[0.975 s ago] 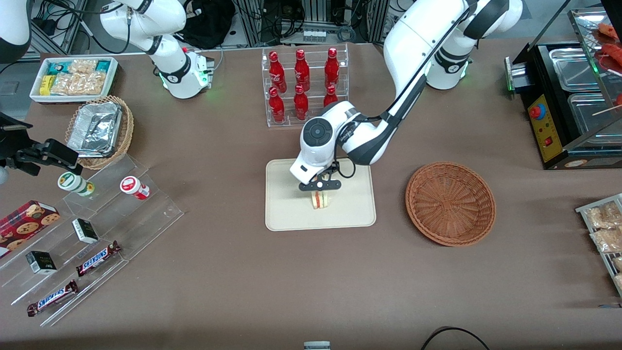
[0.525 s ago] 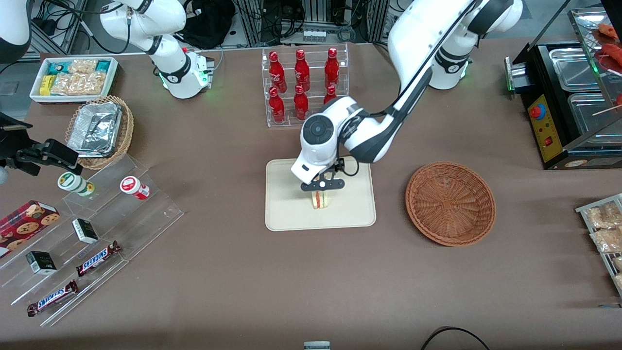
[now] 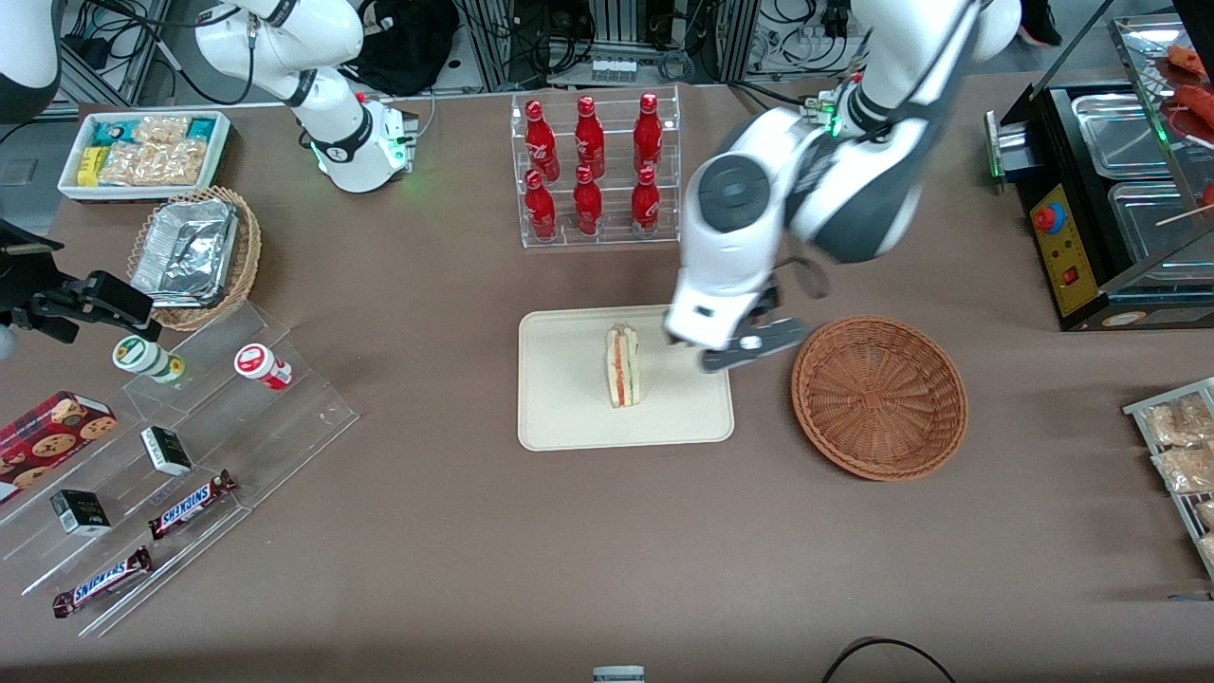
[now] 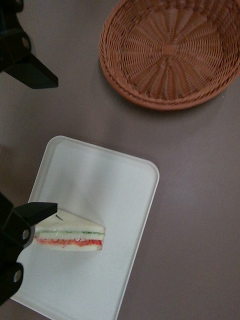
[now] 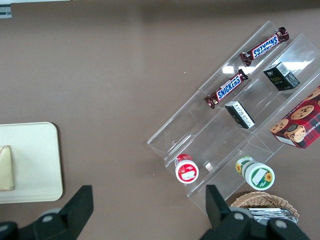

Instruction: Place sandwich from basket to tray

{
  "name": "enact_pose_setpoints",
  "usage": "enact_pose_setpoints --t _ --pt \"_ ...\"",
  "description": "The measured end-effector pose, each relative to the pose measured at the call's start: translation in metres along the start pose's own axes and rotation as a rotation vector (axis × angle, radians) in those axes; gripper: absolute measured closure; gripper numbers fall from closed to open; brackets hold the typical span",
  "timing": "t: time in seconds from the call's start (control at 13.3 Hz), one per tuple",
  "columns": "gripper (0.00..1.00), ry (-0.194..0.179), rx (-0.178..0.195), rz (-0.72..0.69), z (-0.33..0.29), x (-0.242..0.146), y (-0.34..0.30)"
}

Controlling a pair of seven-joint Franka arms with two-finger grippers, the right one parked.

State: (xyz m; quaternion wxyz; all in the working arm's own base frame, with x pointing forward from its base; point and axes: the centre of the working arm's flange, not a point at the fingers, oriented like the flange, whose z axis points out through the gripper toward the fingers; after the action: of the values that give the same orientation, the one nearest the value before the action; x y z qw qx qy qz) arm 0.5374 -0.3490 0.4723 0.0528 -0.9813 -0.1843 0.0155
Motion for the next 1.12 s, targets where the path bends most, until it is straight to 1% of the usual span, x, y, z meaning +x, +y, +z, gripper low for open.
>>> enact_pose_setpoints --t 0.15,0.22,0.53,0.6,0.67,0.82,0.97,1.12 --pt "0.00 0.007 -0.003 -0.080 -0.042 0.027 -0.053" --pt "0.00 0.004 0.002 -0.095 -0.059 0.036 -0.079" --pt "0.00 -0.020 0.024 -0.053 -0.093 0.062 -0.158" --pt "0.00 -0.028 0.028 -0.043 -0.097 0.068 -0.174" --pt "0.00 -0.044 0.032 -0.036 -0.101 0.073 -0.191" --pt "0.00 -0.072 0.025 -0.007 -0.107 0.085 -0.228" --pt "0.00 -0.085 0.004 0.025 -0.113 0.095 -0.258" --pt "0.00 -0.093 -0.005 0.074 -0.116 0.100 -0.276"
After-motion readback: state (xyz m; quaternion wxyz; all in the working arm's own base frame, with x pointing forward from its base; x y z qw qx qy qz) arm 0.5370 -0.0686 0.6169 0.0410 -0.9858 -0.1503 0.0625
